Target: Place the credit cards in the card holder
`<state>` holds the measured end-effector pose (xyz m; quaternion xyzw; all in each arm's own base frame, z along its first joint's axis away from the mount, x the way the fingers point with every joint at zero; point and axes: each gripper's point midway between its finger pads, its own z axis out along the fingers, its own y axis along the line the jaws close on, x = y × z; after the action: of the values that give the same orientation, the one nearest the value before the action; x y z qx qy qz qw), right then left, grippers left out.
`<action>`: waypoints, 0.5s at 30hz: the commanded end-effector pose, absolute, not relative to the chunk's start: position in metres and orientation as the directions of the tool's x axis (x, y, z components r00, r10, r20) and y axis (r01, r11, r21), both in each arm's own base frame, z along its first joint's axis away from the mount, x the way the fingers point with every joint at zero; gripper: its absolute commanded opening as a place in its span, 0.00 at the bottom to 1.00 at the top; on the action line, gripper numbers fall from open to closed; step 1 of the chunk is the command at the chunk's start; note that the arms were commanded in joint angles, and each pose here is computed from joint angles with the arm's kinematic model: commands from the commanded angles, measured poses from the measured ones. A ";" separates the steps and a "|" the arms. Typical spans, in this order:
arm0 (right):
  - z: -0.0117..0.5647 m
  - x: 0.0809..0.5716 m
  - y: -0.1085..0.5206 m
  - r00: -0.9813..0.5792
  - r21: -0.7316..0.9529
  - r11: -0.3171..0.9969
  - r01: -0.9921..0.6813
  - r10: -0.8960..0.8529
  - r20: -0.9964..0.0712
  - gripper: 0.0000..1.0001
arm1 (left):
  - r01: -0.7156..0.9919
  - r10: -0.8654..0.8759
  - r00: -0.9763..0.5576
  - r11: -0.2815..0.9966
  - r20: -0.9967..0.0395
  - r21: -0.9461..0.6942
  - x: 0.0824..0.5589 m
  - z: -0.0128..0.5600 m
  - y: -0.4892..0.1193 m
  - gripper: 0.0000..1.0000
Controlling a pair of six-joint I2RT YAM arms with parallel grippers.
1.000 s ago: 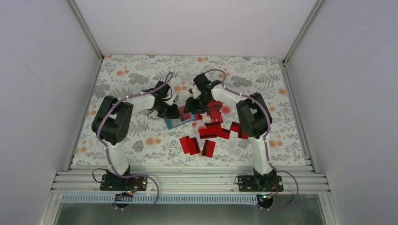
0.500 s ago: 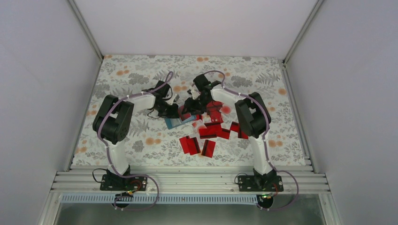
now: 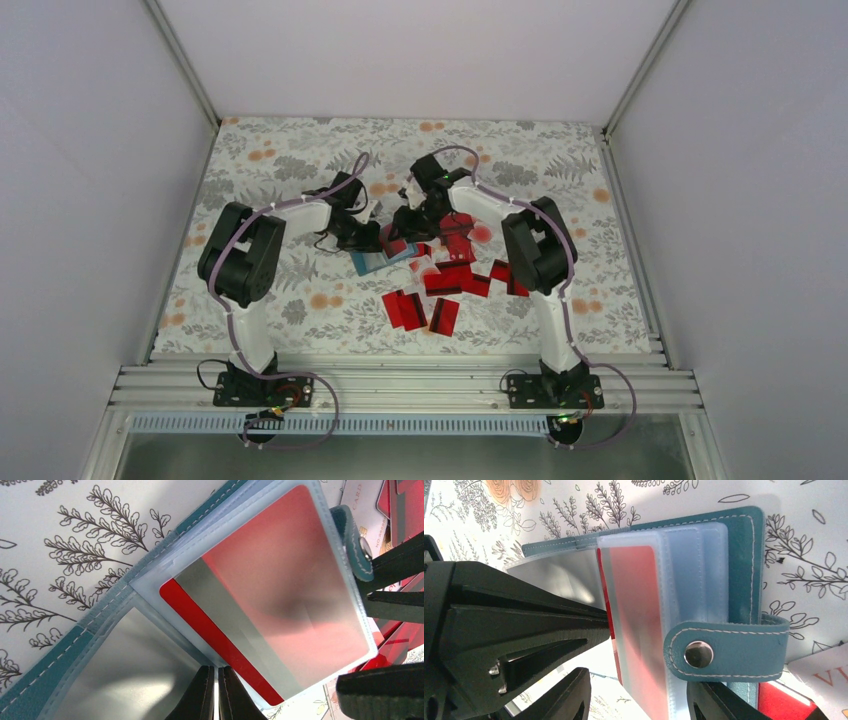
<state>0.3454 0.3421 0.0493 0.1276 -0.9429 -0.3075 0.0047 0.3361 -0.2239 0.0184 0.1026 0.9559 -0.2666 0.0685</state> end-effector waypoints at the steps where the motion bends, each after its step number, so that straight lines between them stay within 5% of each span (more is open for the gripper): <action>1: 0.057 0.342 0.346 -0.956 0.556 0.782 -0.282 -0.277 -0.095 0.49 | 0.226 0.173 -0.973 0.848 -0.153 -0.479 0.333 0.003 -0.222 0.05; 15: 0.068 0.329 0.362 -0.946 0.576 0.757 -0.309 -0.304 -0.109 0.49 | 0.228 0.170 -0.972 0.846 -0.162 -0.482 0.335 0.008 -0.223 0.05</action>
<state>0.3312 0.3523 0.0476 0.1488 -0.9426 -0.2988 0.0109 0.3361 -0.2243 0.0184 0.1026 0.9556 -0.2677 0.0677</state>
